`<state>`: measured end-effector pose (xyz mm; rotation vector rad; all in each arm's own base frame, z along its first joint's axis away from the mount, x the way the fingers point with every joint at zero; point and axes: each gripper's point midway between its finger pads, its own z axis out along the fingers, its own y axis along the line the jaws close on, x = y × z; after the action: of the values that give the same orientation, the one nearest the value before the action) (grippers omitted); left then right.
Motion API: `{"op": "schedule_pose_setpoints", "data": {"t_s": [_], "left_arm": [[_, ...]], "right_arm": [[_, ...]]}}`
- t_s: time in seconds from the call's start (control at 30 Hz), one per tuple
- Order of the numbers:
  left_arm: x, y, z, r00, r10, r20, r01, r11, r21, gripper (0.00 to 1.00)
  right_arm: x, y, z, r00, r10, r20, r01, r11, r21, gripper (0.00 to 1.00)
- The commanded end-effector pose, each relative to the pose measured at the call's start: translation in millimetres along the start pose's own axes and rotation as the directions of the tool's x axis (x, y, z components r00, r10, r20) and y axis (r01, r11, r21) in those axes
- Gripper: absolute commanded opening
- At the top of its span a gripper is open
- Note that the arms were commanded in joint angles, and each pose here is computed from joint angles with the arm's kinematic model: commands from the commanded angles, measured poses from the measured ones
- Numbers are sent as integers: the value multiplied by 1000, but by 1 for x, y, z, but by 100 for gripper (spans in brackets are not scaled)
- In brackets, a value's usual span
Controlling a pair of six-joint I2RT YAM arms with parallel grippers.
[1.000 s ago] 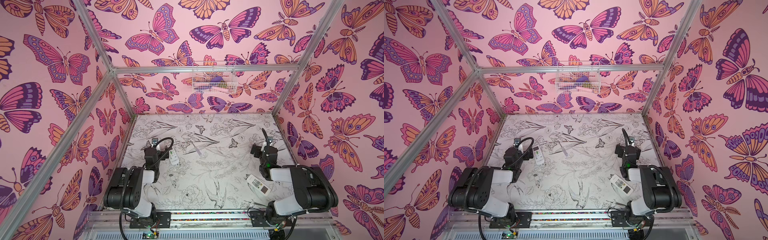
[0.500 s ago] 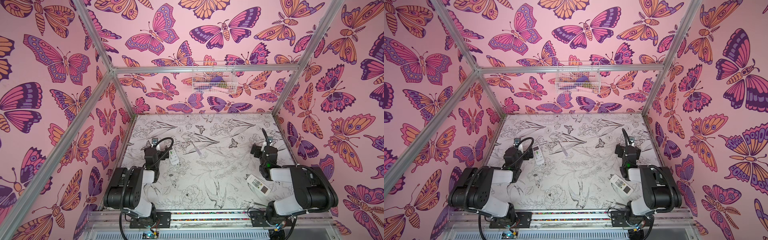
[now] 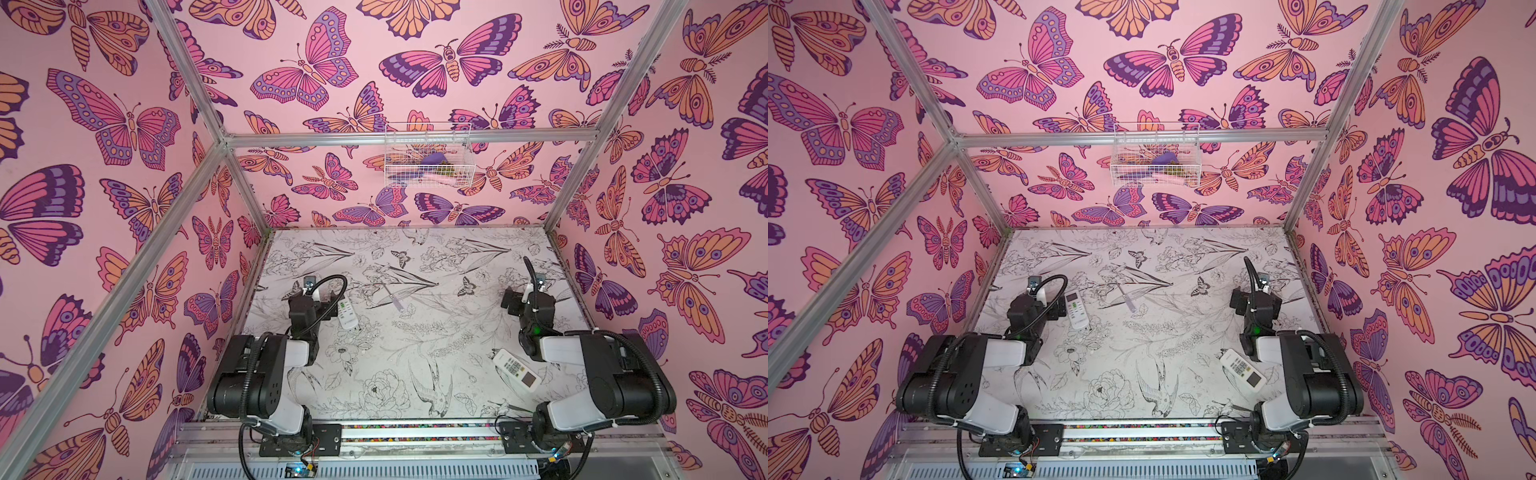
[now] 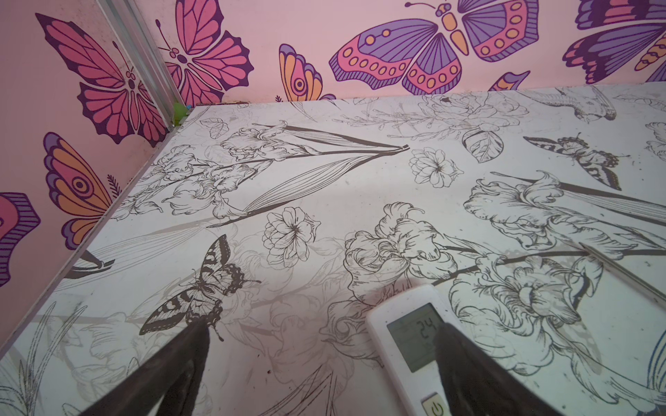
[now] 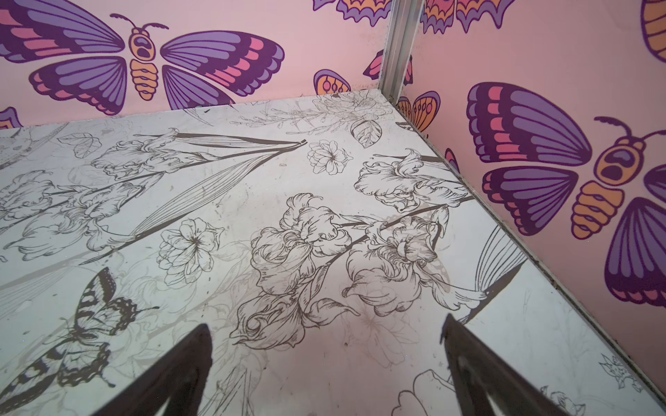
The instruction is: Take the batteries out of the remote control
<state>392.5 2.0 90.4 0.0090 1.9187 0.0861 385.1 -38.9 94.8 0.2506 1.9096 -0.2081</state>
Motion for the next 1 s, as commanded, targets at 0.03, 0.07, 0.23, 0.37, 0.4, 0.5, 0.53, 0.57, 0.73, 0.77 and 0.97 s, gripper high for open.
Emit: {"op": "schedule_pose_setpoints", "data": {"t_s": [0.03, 0.07, 0.23, 0.37, 0.4, 0.5, 0.53, 0.57, 0.73, 0.77, 0.97], "left_arm": [[0, -1, -3, 1000, 5, 3, -5, 1000, -1, 99], [-2, -2, -4, 1000, 10, 4, -10, 1000, 6, 99], [-8, -6, -5, 1000, 24, 13, -24, 999, 31, 99], [-21, -17, -6, 996, 68, -54, -64, 994, 86, 99], [-24, -17, -4, 995, 73, -66, -67, 994, 84, 99], [-36, -16, -1, 988, 83, -132, -73, 995, 75, 99], [-41, -15, -2, 982, 83, -169, -72, 995, 68, 99], [-45, -13, -3, 973, 77, -218, -66, 996, 57, 99], [-57, -3, -24, 913, -26, -407, 24, 1000, -10, 99], [-58, -4, -30, 902, -44, -429, 44, 999, -10, 99], [-56, -11, -44, 881, -126, -456, 145, 989, 8, 99]], "right_arm": [[-2, 3, -1, 1000, 18, 10, -18, 1000, -11, 99], [-2, 3, -1, 1000, 19, 11, -19, 1000, -12, 100], [-4, 4, -3, 1000, 19, 18, -18, 1000, -18, 100], [-18, 7, -10, 999, 10, 38, -8, 999, -42, 100], [-20, 8, -12, 1000, 0, 20, 1, 999, -47, 100], [-26, 12, -16, 1000, -16, -22, 15, 999, -48, 100], [-30, 12, -20, 999, -15, -29, 14, 999, -47, 100], [-33, 13, -22, 999, -12, -35, 11, 999, -45, 100], [-45, 26, -35, 998, 40, -41, -43, 995, -85, 100], [-49, 33, -39, 998, 33, -44, -38, 993, -109, 99], [-63, 78, -55, 996, 10, -83, -28, 975, -221, 99]]}}
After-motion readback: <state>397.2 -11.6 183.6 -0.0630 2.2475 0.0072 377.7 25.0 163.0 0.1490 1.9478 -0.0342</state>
